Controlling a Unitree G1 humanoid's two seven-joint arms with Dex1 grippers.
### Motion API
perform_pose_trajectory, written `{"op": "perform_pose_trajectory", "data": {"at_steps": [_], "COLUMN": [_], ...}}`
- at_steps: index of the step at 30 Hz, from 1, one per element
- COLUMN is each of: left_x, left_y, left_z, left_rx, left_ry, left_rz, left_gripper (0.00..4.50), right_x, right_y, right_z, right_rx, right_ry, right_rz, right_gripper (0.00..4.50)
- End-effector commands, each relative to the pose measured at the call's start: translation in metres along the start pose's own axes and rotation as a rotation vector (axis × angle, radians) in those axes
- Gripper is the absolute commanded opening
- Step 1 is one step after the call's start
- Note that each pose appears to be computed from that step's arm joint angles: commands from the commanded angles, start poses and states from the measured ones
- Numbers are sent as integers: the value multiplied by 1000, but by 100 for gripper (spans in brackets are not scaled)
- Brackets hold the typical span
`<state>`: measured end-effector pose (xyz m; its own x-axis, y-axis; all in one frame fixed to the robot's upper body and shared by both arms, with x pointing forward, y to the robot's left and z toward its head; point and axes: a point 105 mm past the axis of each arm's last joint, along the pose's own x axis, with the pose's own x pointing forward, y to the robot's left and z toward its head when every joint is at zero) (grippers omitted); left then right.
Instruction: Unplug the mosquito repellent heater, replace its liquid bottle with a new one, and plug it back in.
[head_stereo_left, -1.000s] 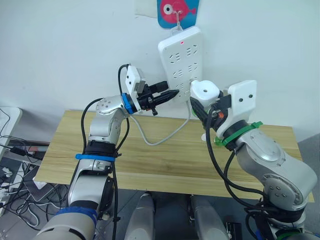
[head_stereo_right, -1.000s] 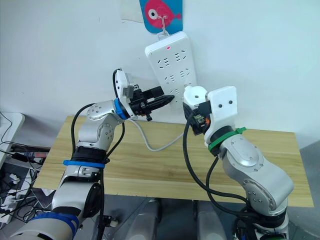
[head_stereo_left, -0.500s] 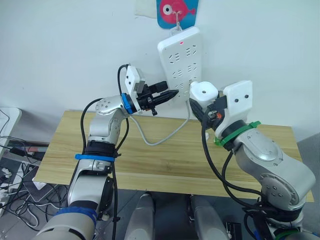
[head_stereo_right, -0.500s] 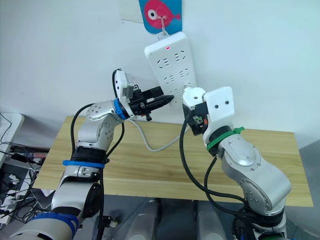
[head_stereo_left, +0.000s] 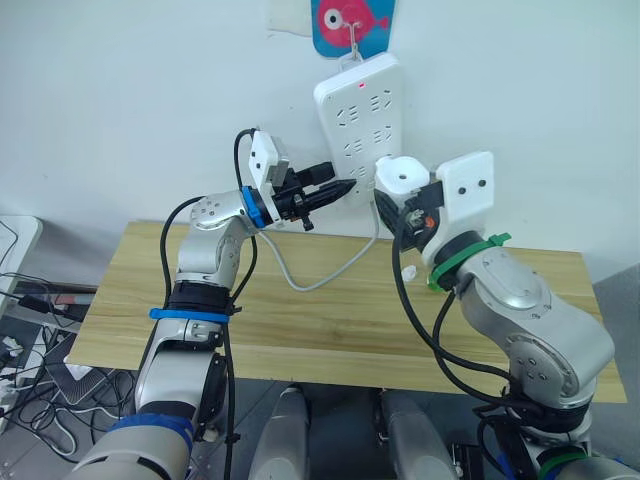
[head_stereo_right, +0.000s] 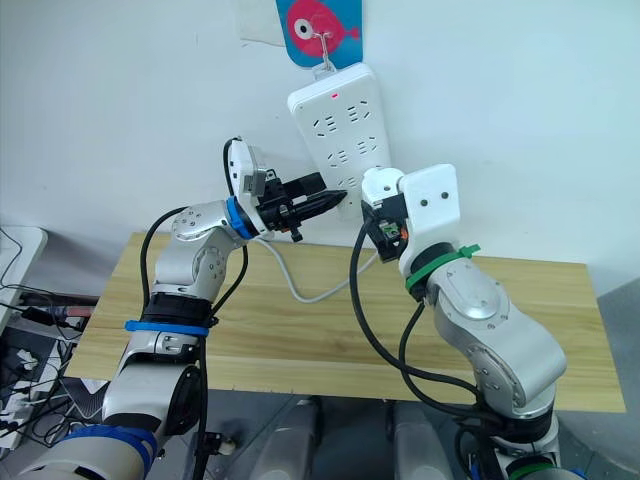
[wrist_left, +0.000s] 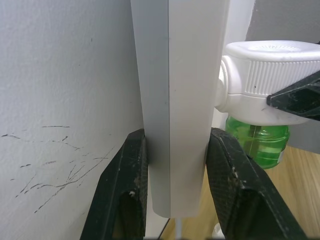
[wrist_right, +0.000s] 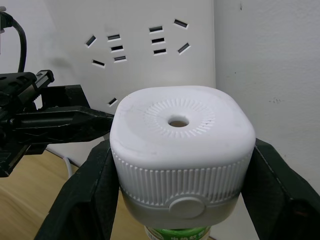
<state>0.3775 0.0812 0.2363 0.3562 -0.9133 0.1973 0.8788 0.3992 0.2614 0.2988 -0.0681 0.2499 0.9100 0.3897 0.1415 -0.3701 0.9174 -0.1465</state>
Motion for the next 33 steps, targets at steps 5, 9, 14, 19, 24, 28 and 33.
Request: {"op": "perform_pose_trajectory", "data": {"at_steps": [5, 9, 14, 19, 24, 28, 33], "left_x": [11, 12, 13, 12, 10, 9, 8], "left_y": [-7, -7, -8, -10, -9, -7, -7], "left_z": [13, 13, 13, 13, 12, 11, 11], "left_rx": [50, 49, 49, 46, 46, 51, 54], "left_ry": [-35, -34, -37, -39, -33, -26, -23], "left_rz": [-48, -49, -49, -57, -55, -46, -39], "left_gripper": [130, 130, 130, 130, 130, 130, 130], "right_x": [15, 19, 24, 26, 27, 27, 22], "right_y": [1, 2, 1, 8, 5, 6, 7], "right_z": [6, 7, 8, 11, 13, 12, 10], "right_rx": [3, 10, 14, 39, 29, 18, 24], "right_ry": [-38, -40, -39, -56, -62, -60, -54], "right_rz": [-30, -42, -68, -52, -29, -9, -3], "right_gripper": [293, 293, 293, 293, 293, 293, 328]}}
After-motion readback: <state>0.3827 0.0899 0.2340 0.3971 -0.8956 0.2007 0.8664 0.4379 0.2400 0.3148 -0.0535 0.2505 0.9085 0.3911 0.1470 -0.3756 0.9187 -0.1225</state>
